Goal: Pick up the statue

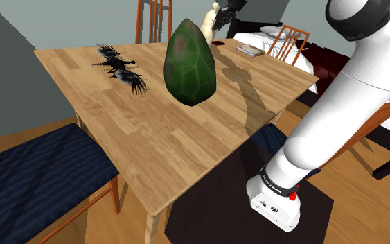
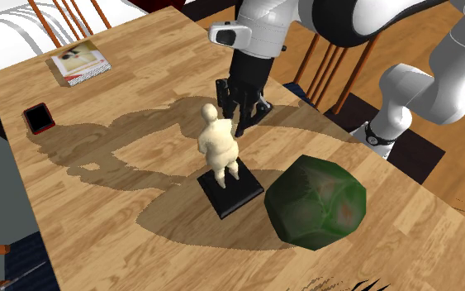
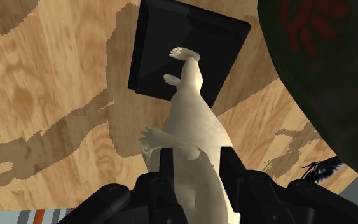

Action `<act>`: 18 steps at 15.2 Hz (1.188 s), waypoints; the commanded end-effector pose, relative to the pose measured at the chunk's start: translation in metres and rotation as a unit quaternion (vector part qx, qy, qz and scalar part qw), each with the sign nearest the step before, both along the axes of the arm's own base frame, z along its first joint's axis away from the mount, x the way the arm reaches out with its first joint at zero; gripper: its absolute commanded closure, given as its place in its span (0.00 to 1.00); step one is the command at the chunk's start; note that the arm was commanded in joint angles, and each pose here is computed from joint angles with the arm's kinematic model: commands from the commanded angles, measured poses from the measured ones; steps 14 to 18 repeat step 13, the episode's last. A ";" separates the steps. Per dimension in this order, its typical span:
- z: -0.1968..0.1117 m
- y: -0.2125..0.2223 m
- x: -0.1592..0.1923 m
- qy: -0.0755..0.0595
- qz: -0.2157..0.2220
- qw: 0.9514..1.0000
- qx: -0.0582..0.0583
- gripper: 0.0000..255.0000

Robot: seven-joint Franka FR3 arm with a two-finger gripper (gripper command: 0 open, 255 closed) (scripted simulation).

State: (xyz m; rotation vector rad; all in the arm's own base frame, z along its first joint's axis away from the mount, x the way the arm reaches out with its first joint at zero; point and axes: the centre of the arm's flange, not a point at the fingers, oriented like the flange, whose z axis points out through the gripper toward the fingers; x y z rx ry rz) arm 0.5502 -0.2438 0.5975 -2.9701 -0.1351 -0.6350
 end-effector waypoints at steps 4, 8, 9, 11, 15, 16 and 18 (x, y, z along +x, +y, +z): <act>0.028 0.000 0.000 -0.001 0.000 1.000 0.000 1.00; 0.049 0.000 0.000 -0.001 0.000 1.000 0.000 1.00; 0.054 0.000 0.000 -0.001 0.000 1.000 0.000 1.00; 0.065 0.000 0.000 -0.001 0.000 1.000 0.000 1.00; 0.066 0.000 0.000 -0.001 0.000 1.000 0.000 1.00; 0.066 0.000 0.000 -0.001 0.000 1.000 0.000 1.00; 0.066 0.000 0.000 -0.001 0.000 1.000 0.000 1.00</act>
